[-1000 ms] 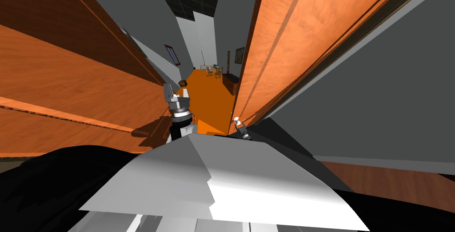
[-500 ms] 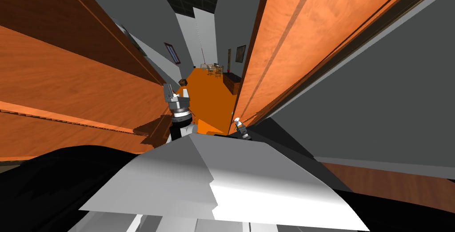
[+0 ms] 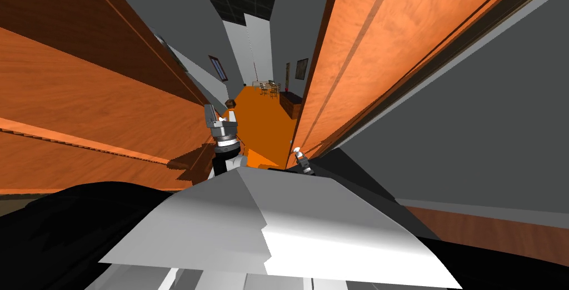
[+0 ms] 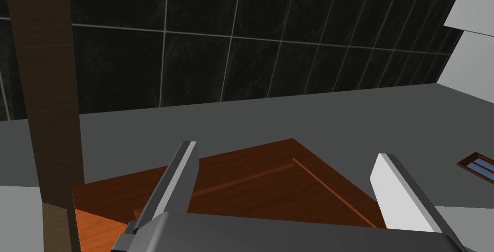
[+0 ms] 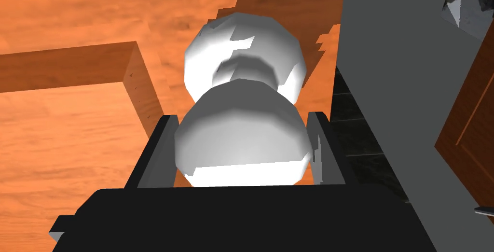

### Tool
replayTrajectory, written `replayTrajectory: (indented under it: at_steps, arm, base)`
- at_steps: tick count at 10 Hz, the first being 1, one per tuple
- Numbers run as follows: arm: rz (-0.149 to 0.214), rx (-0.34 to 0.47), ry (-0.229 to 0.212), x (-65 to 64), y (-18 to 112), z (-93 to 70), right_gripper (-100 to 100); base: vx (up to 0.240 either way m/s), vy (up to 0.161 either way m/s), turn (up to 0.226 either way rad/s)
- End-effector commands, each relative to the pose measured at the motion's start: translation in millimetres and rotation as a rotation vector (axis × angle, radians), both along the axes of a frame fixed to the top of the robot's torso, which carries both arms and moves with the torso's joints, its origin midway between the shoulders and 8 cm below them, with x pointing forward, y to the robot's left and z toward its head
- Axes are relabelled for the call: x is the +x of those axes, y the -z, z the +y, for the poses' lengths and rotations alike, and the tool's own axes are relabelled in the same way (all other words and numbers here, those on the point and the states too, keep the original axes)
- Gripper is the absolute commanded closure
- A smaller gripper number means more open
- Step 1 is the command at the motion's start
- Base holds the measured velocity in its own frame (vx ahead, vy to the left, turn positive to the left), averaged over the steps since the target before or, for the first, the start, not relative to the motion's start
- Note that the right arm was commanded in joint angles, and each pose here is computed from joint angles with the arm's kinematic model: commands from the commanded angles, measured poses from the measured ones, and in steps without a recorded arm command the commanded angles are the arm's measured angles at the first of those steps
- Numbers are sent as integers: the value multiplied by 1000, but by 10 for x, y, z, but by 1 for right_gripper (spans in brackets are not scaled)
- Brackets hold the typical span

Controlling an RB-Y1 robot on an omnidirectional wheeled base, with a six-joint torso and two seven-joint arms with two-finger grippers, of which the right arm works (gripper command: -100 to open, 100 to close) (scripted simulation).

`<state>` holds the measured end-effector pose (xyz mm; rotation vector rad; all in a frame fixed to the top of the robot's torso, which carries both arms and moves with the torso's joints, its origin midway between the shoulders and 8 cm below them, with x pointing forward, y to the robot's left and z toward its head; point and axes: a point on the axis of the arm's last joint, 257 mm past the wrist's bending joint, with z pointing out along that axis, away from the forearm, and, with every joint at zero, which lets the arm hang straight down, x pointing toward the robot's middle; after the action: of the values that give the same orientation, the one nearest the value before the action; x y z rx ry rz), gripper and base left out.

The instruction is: Push the door open

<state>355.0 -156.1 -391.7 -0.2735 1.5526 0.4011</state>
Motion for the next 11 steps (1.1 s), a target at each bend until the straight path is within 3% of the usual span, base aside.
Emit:
replayTrajectory:
  at_steps: [1, 11]
  arm:
    - [1, 48, 13, 51, -61, -51, 100]
    - [66, 362, 95, 221, -193, -357, 100]
  base:
    - [13, 8, 44]
    - [25, 9, 60]
